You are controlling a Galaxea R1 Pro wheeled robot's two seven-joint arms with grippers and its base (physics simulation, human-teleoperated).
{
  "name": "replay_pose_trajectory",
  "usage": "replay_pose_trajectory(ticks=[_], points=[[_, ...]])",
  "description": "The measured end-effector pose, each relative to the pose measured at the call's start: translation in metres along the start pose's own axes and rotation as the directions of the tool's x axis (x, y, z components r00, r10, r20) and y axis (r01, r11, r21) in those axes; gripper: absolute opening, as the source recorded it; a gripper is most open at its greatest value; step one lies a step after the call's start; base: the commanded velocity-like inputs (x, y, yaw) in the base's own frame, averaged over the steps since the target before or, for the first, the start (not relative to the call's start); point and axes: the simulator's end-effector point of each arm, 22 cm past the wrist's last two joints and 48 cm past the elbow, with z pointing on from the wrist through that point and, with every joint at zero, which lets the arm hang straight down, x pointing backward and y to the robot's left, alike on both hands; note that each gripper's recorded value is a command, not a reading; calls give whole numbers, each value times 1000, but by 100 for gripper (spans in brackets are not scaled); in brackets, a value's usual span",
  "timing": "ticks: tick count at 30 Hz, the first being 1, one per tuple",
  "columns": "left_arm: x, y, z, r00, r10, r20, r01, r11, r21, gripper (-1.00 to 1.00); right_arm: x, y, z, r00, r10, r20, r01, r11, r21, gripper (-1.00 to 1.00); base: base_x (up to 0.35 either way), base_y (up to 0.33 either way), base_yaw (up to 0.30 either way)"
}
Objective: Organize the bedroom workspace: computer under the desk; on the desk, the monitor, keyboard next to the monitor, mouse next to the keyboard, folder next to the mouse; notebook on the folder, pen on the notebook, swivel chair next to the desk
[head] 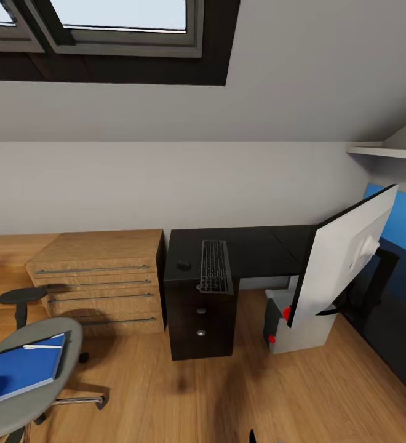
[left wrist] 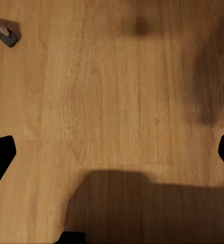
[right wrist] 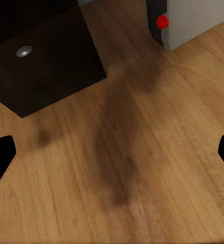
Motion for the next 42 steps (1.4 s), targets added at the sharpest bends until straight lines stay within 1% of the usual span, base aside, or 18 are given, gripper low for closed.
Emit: replay_pose_trajectory(ticks=[3, 6, 13, 18, 25, 30, 33, 42], points=[[-1, 0, 0, 1000, -1, 3, 1, 1000, -1, 100, -1, 0, 0, 1000, -1, 4, 1, 1000, -1, 100, 0, -2, 0], [0, 1, 0, 1000, 0, 2, 0, 1000, -2, 100, -1, 1, 0, 1000, -1, 6, 1, 1000, -2, 100, 0, -272, 79], [0, 2, 0, 1000, 0, 2, 0, 1000, -3, 100, -1, 1, 0, 1000, -3, 6, 3, 1000, -4, 100, -4, -298, 201], [0, 2, 0, 1000, 1, 2, -1, 1000, -3, 100, -1, 1, 0, 1000, -4, 5, 4, 1000, -3, 100, -104, -289, 244], [1, 2, 0, 1000, 1, 0, -1, 1000, -4, 100, 0, 2, 0, 1000, -11, 2, 11, 1000, -8, 100, -281, -105, 249], [2, 2, 1, 1000, 1, -5, -1, 1000, -4, 100, 2, 6, 0, 999, -40, -2, 40, 999, -31, 100, -329, -9, 172], [3, 2, 1, 1000, 1, -6, -1, 1000, -4, 100, 3, 11, 0, 998, -65, -4, 65, 996, -54, 100, -334, -1, 28], [3, 2, 1, 1000, 0, -6, 0, 1000, -5, 100, 3, 11, 0, 997, -72, -2, 72, 996, -57, 100, -320, -55, 6]])
